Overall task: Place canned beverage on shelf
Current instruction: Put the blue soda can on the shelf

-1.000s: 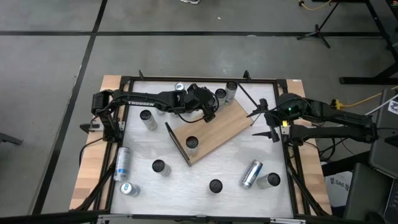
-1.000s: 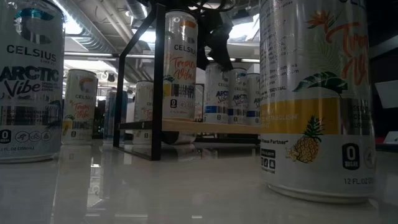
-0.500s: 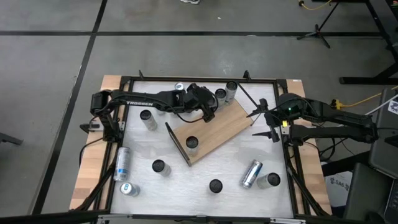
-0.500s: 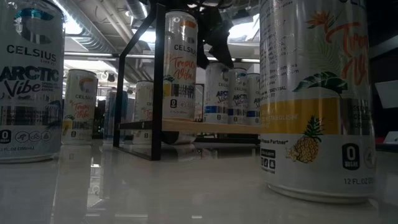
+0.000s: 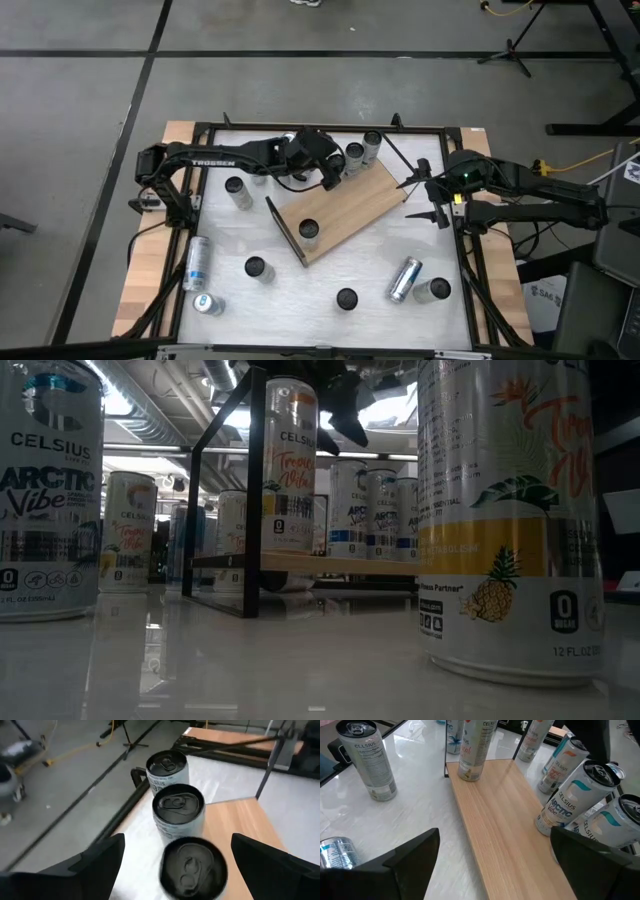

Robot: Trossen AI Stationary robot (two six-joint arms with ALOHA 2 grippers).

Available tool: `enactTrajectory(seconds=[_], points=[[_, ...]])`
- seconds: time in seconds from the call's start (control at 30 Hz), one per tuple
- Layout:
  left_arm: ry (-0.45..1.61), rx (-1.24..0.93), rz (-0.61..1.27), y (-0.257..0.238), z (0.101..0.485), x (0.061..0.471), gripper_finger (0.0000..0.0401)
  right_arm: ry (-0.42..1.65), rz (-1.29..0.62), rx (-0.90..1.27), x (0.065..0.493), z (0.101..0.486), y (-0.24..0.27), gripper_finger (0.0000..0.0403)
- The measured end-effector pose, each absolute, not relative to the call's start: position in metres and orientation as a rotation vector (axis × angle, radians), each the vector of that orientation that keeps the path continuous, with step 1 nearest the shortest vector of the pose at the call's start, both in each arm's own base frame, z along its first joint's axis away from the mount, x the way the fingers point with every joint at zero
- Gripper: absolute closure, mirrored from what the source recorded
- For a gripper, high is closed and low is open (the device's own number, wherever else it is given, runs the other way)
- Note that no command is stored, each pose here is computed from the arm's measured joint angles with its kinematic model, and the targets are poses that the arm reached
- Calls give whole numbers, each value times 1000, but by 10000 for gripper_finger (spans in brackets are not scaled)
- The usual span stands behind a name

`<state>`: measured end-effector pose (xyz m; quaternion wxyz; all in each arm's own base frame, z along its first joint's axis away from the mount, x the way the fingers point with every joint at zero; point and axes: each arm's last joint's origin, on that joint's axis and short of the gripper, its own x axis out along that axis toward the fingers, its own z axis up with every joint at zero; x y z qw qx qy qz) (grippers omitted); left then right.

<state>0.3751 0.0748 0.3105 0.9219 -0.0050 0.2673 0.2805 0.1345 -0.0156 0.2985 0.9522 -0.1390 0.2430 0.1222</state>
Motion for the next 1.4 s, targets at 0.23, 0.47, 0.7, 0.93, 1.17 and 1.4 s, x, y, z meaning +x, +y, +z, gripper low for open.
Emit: enactTrajectory(seconds=[0.23,0.47,0.7,0.93,1.17,1.4], points=[[518,71,596,80,329,371,45,494,247,-283,135,299,-16,33],[458,56,670,94,354,368,45,494,247,-283,135,299,-16,33],[502,-110,800,120,375,350,44,494,247,-283,135,299,-16,33],[688,-317,847,131,362,329,44,494,247,-283,135,299,-16,33],[775,-467,797,133,337,325,44,494,247,-283,135,299,-16,33],[837,-509,847,140,314,319,44,494,247,-283,135,299,-16,33]])
